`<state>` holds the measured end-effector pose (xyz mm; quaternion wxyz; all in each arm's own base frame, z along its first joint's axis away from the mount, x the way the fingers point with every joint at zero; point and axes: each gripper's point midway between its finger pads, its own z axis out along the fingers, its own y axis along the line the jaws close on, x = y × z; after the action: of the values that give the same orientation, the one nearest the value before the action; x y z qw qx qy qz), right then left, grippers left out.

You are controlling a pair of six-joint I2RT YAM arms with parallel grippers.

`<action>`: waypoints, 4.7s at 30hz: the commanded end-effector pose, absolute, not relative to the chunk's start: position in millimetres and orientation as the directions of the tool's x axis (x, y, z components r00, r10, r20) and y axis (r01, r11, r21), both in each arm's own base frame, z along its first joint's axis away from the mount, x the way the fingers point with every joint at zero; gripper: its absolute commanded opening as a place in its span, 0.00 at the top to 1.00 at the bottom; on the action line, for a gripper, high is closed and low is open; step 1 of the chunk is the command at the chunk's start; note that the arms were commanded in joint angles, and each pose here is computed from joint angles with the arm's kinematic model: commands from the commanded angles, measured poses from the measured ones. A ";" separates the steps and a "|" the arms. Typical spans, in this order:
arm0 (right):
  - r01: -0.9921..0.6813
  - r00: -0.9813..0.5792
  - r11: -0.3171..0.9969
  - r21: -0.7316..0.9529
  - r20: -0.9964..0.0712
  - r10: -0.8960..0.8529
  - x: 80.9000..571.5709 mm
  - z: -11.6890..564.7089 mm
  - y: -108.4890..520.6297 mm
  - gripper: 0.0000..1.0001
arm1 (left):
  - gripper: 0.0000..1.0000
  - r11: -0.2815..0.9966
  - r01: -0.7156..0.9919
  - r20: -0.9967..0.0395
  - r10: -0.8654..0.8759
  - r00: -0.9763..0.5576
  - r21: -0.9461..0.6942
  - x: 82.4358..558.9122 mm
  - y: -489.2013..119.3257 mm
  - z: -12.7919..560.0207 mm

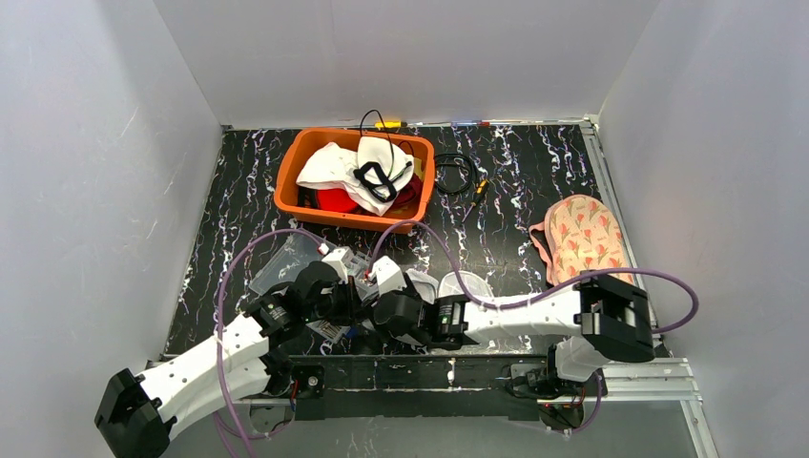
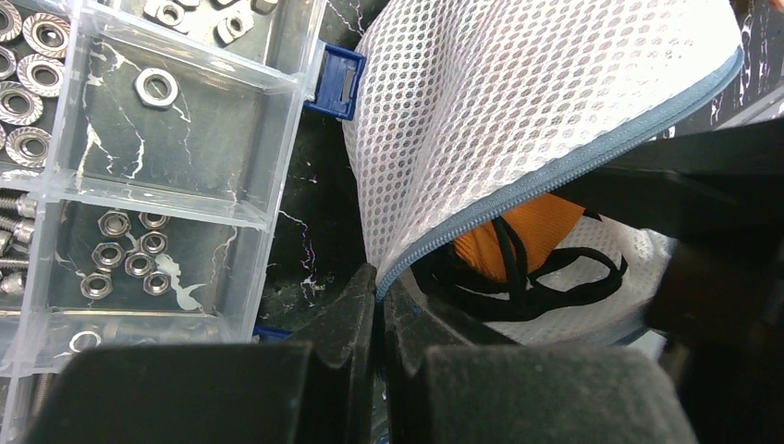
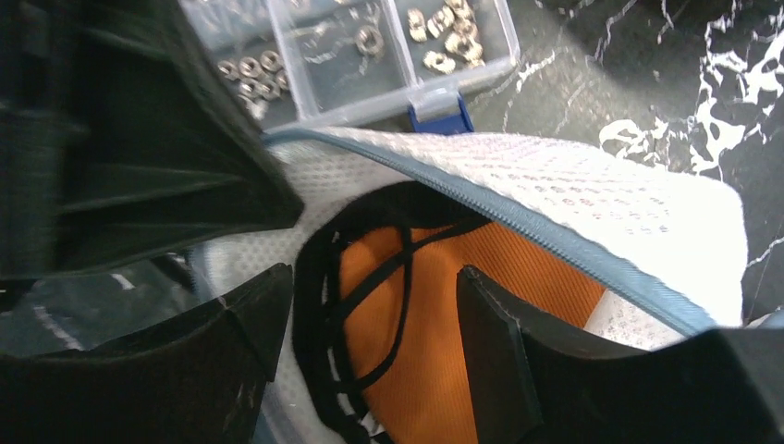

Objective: Unzip the laundry bag and remove the bra
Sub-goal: Pick up the bra from the laundry bag.

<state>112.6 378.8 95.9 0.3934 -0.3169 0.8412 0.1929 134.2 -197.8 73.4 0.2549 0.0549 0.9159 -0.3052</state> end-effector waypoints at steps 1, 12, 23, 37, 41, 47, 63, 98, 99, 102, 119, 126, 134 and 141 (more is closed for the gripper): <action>-0.623 -0.490 0.782 0.018 -0.789 -0.372 124.9 89.0 376.8 0.29 | 1.00 0.820 0.259 -0.495 -0.034 -0.868 -0.510 128.2 -191.1 65.1; -0.502 -0.513 0.860 -0.094 -0.768 -0.384 139.9 66.0 349.4 0.59 | 1.00 0.816 0.257 -0.494 -0.040 -0.869 -0.518 126.1 -190.4 65.4; -0.590 -0.481 0.807 0.024 -0.813 -0.328 128.6 101.1 347.8 0.99 | 1.00 0.808 0.254 -0.499 -0.056 -0.865 -0.531 128.4 -193.0 72.7; -0.839 -0.336 0.533 0.105 -0.871 -0.359 90.1 158.6 349.4 0.99 | 1.00 0.777 0.257 -0.515 -0.099 -0.852 -0.575 136.4 -204.3 99.1; -0.900 -0.296 0.421 0.116 -0.870 -0.394 73.0 162.7 354.4 0.99 | 1.00 0.749 0.270 -0.520 -0.115 -0.846 -0.605 141.6 -214.7 111.2; -0.932 -0.273 0.335 0.139 -0.876 -0.397 59.7 167.0 363.8 0.99 | 1.00 0.724 0.284 -0.513 -0.112 -0.851 -0.629 150.2 -231.6 123.5; -0.770 -0.204 0.601 0.213 -0.975 0.084 117.7 286.6 300.9 0.99 | 1.00 0.733 0.239 -0.514 -0.173 -0.840 -0.637 182.7 -253.9 137.1; -0.613 -0.108 0.754 0.235 -0.971 0.215 152.3 351.2 269.9 0.99 | 1.00 0.655 0.337 -0.534 -0.120 -0.837 -0.676 177.9 -290.2 170.2; -0.610 -0.108 0.758 0.233 -0.971 0.212 152.5 350.3 267.9 0.99 | 1.00 0.661 0.327 -0.531 -0.127 -0.838 -0.675 179.5 -290.0 168.1; -0.601 -0.106 0.769 0.218 -0.975 0.193 152.7 346.7 257.4 0.99 | 1.00 0.697 0.276 -0.512 -0.151 -0.846 -0.662 184.7 -286.1 159.9; -0.774 0.098 0.592 -0.225 -0.966 -0.240 128.0 332.5 235.6 0.99 | 0.05 0.731 0.281 -0.601 -0.215 -0.770 -0.622 189.2 -248.7 240.0; -0.766 0.240 0.438 -0.470 -0.841 -0.484 132.4 299.3 253.8 0.99 | 0.02 0.550 0.523 -0.680 -0.115 -0.725 -0.651 161.9 -263.1 332.1; -0.707 0.406 0.386 -0.593 -0.786 -0.465 136.8 302.0 264.5 0.99 | 0.01 0.367 0.510 -0.543 0.017 -0.840 -0.778 132.8 -294.4 338.2; -0.726 0.455 0.331 -0.603 -0.782 -0.426 128.1 307.3 277.5 0.99 | 0.02 0.379 0.461 -0.488 0.027 -0.872 -0.802 142.1 -306.9 326.5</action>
<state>131.4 266.3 280.2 0.6040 -0.5756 0.5433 0.0926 150.3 -305.3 319.4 0.2252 0.1448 0.8130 -0.5171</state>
